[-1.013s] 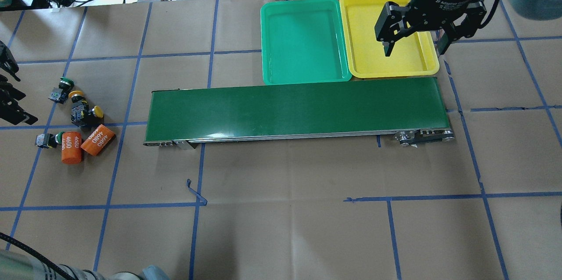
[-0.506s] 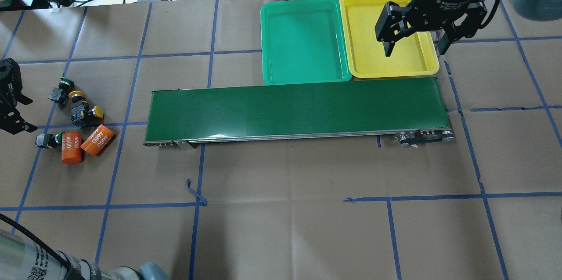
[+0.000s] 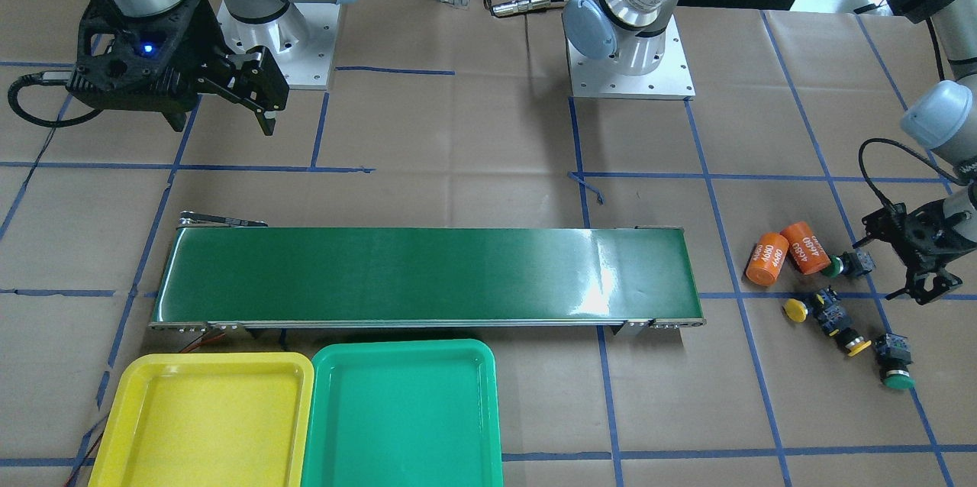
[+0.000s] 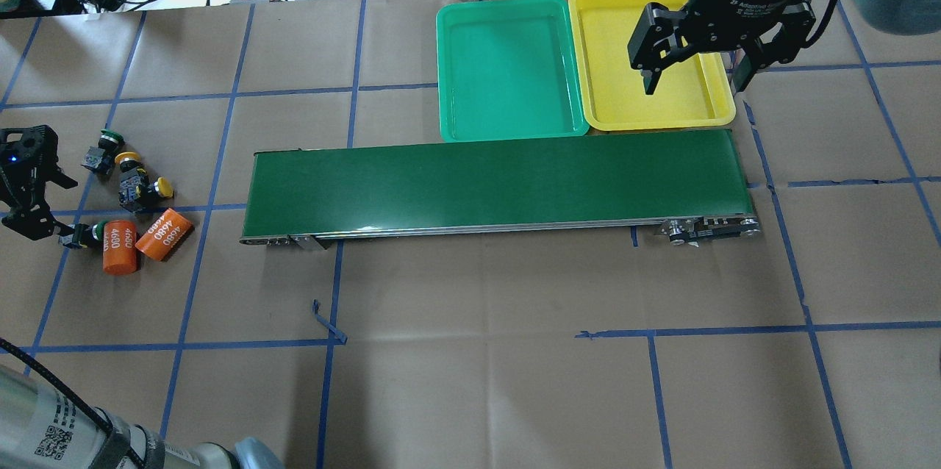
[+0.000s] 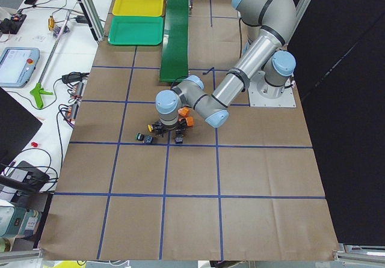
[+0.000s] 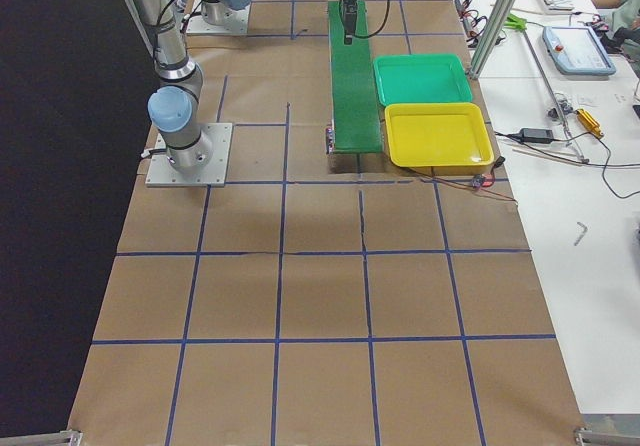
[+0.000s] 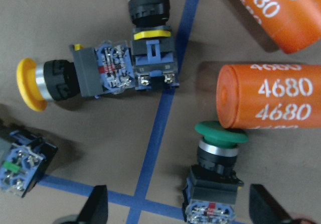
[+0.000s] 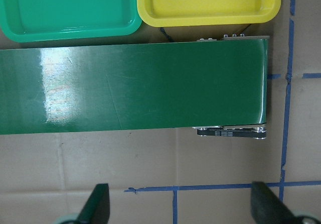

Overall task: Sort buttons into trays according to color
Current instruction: 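Lower the left gripper and grasp the green-cap push button, then carry the green button onto the belt with the left gripper and release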

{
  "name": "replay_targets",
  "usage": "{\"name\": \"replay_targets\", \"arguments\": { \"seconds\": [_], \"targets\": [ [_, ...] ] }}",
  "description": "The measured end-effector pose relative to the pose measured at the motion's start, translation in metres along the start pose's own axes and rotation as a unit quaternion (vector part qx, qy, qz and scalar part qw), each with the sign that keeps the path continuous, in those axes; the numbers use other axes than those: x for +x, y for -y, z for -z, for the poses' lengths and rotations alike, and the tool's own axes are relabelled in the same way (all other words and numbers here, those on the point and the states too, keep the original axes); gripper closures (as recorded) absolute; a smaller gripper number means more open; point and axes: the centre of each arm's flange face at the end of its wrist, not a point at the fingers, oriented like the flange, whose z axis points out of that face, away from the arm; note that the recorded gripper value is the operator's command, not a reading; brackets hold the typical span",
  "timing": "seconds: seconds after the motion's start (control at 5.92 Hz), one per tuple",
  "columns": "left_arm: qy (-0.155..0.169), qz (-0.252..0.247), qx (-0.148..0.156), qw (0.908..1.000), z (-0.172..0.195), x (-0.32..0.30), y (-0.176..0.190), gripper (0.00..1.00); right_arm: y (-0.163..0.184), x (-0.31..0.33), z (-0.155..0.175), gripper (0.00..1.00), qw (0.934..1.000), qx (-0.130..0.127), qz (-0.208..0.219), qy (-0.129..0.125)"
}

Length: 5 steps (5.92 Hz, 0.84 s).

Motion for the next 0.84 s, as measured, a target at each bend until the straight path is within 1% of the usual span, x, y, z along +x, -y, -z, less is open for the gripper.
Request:
{"name": "replay_targets", "arguments": {
  "seconds": [0.17, 0.34, 0.51, 0.84],
  "targets": [
    [-0.006, -0.015, 0.003, 0.9999, -0.020, 0.012, -0.002, 0.04, 0.000, 0.000, 0.000, 0.00, 1.0000, 0.000, 0.000, 0.000],
    [-0.007, -0.021, 0.004, 0.9997, -0.032, 0.024, -0.002, 0.57, 0.000, 0.000, 0.000, 0.00, 1.0000, 0.000, 0.000, 0.000],
    [-0.001, -0.027, 0.001, 0.9996, -0.035, 0.027, -0.001, 0.99, 0.000, 0.000, 0.000, 0.00, 1.0000, 0.000, 0.000, 0.000],
    [0.015, -0.031, -0.011, 0.9993, -0.028, 0.023, -0.002, 1.00, 0.000, 0.000, 0.000, 0.00, 1.0000, 0.000, 0.000, 0.000]
  ]
}}
